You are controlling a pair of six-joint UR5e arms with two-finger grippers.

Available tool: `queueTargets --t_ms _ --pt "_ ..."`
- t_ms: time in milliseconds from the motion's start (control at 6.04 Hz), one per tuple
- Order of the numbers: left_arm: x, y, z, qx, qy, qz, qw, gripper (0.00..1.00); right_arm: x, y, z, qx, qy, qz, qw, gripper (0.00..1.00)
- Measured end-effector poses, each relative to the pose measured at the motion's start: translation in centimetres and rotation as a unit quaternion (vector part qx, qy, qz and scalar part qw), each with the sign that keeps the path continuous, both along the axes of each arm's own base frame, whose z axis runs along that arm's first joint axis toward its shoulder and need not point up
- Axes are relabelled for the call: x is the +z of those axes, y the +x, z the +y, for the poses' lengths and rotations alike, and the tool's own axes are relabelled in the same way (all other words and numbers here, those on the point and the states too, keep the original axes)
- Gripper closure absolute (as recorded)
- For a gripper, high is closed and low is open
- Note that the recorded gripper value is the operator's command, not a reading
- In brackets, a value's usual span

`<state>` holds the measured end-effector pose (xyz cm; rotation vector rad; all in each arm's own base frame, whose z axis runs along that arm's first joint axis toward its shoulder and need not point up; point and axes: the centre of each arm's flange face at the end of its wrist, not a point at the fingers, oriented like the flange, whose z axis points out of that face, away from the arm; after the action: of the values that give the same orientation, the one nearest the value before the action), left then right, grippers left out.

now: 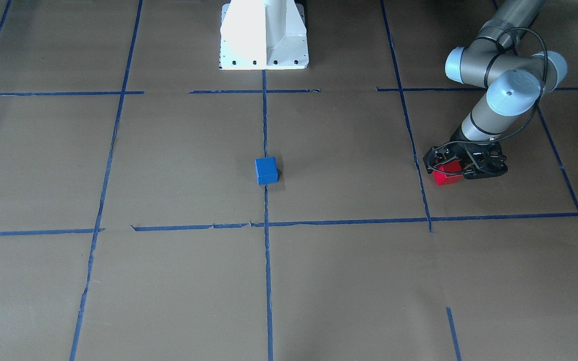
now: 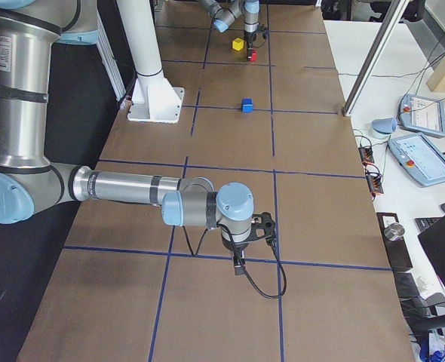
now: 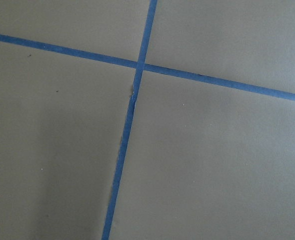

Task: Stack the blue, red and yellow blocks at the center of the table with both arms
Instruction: 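Close the left gripper on the red cube and lift it, then carry the red cube with the left gripper above the blue cube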

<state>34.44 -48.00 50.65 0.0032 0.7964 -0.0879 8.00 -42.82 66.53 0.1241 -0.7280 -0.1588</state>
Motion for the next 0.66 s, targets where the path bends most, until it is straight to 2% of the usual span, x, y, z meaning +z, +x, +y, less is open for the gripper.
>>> queueTargets --t_ms 331,662 --pt "-3.0 0.0 0.0 0.0 0.015 0.018 0.9997 0.87 0.0 0.0 0.0 0.0 0.0 0.0 1.0 0.0" --pt "-11.0 2.0 -2.0 -0.003 0.034 0.036 0.9988 0.87 0.2 0.0 0.3 0.0 -0.003 -0.001 1.0 0.0"
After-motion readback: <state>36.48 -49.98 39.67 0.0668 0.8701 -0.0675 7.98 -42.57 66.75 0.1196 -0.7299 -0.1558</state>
